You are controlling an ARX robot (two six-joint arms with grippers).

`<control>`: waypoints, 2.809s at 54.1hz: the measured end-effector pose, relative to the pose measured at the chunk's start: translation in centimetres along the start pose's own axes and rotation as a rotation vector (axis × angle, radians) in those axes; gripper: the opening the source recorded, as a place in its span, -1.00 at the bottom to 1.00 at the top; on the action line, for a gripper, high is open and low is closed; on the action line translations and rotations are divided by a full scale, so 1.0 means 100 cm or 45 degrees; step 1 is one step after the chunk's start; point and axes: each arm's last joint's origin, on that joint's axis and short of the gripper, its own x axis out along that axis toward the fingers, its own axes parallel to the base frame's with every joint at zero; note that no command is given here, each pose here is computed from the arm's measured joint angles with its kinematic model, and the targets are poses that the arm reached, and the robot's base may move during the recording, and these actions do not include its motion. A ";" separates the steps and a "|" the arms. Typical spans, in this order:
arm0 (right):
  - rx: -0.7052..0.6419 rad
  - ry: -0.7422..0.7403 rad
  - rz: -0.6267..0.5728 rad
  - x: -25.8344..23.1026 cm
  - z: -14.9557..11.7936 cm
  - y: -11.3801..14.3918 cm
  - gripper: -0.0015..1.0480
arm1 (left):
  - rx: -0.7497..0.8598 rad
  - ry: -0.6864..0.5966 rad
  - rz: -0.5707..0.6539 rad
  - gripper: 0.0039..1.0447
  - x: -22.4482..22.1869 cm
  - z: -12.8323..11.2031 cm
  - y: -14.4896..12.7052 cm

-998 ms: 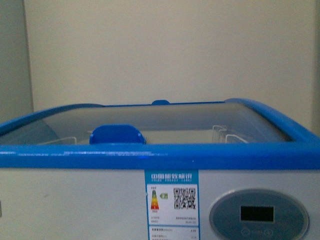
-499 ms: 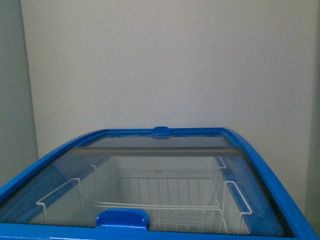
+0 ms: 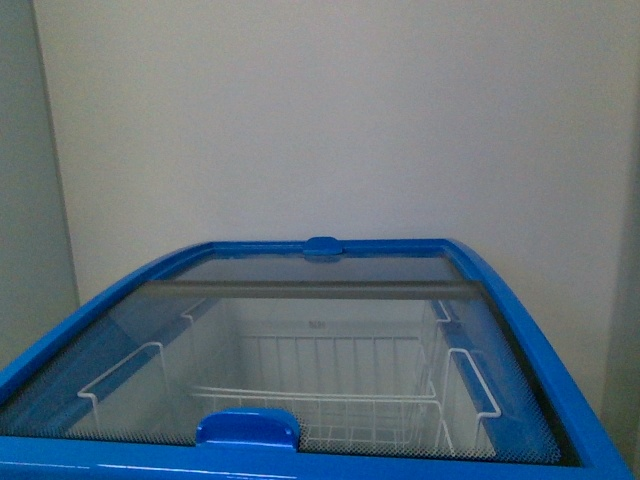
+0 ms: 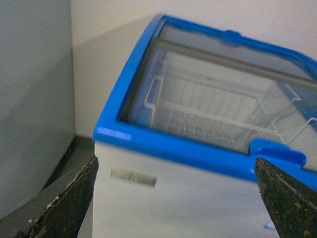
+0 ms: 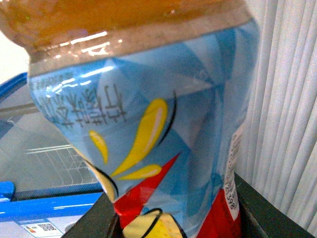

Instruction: Put drink in fridge

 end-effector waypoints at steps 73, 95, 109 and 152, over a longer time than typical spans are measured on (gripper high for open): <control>0.000 0.000 0.000 0.000 0.000 0.000 -0.22 | 1.383 0.253 -1.331 0.85 0.205 0.007 -0.071; 0.000 0.000 0.000 0.000 0.000 0.000 -0.22 | 1.376 0.262 -1.316 0.85 0.259 0.000 -0.068; 0.000 0.000 0.000 0.000 0.000 0.000 -0.22 | 1.431 0.190 -1.255 0.85 0.312 0.015 -0.083; 0.000 0.001 0.003 0.000 0.000 0.000 -0.22 | 1.814 -0.019 -0.676 0.85 0.406 0.045 -0.100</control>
